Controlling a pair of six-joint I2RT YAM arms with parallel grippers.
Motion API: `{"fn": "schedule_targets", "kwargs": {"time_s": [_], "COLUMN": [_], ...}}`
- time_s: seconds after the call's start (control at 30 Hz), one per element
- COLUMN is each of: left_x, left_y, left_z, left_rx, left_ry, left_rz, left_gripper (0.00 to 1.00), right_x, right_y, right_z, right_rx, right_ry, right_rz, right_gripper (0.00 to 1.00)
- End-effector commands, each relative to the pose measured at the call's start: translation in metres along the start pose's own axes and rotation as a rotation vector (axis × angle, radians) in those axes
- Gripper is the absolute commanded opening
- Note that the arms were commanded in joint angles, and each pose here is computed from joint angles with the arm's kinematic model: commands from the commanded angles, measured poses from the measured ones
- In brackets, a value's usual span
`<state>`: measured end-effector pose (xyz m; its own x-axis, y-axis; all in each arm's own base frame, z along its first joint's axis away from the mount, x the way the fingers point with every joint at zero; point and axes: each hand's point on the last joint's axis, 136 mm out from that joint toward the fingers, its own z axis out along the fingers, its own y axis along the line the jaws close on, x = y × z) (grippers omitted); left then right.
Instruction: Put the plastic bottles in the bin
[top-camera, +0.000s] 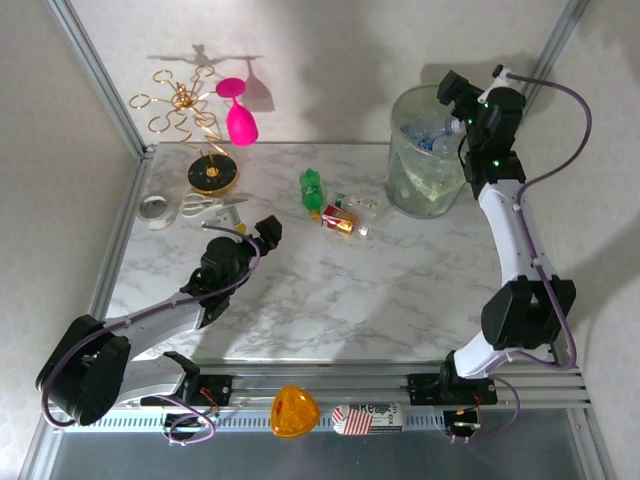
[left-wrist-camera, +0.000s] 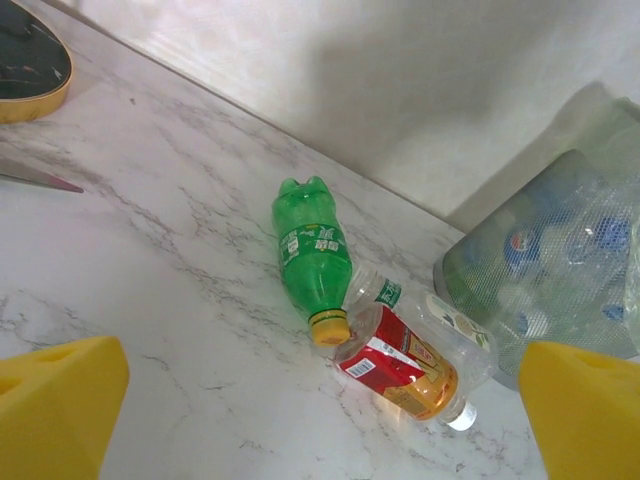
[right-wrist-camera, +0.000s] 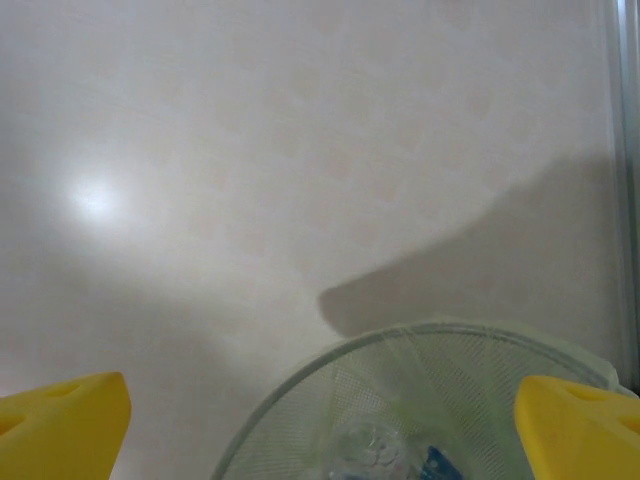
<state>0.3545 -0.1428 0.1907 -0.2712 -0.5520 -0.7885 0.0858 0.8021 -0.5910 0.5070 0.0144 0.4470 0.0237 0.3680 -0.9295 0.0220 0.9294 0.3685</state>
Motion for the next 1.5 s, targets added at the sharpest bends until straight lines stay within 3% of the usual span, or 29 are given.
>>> {"fn": "schedule_targets", "kwargs": {"time_s": [0.0,0.3,0.53,0.97,1.27,1.47], "left_x": [-0.019,-0.026,-0.028,-0.029,-0.024,-0.022], "left_y": [0.001,0.022,0.038,0.039,0.043,0.046], "left_z": [-0.001,-0.004,-0.010,-0.013,-0.016,-0.015], "left_rx": [-0.025,-0.110,-0.153,-0.145,-0.147,-0.157], "left_ry": [-0.058,-0.097,-0.124,-0.133,-0.132,-0.126], "left_rz": [-0.005,-0.055,-0.123,-0.179,-0.203,-0.196], "left_gripper": [1.00,1.00,1.00,1.00,1.00,0.99], "right_x": [0.022,0.134,0.240,0.380,0.430,0.459], "right_y": [0.026,0.085,0.130,0.128,0.105,0.107], "right_z": [-0.020,-0.086,-0.129,-0.111,-0.077,-0.078], "right_rx": [-0.149,-0.462,-0.641,-0.547,-0.384,-0.404], "right_ry": [0.055,0.329,0.615,0.992,1.063,1.097], "right_rz": [-0.019,0.007,-0.119,-0.649,-0.934,-1.031], "right_gripper": [0.99,0.99,0.99,0.99,0.99,0.96]}}
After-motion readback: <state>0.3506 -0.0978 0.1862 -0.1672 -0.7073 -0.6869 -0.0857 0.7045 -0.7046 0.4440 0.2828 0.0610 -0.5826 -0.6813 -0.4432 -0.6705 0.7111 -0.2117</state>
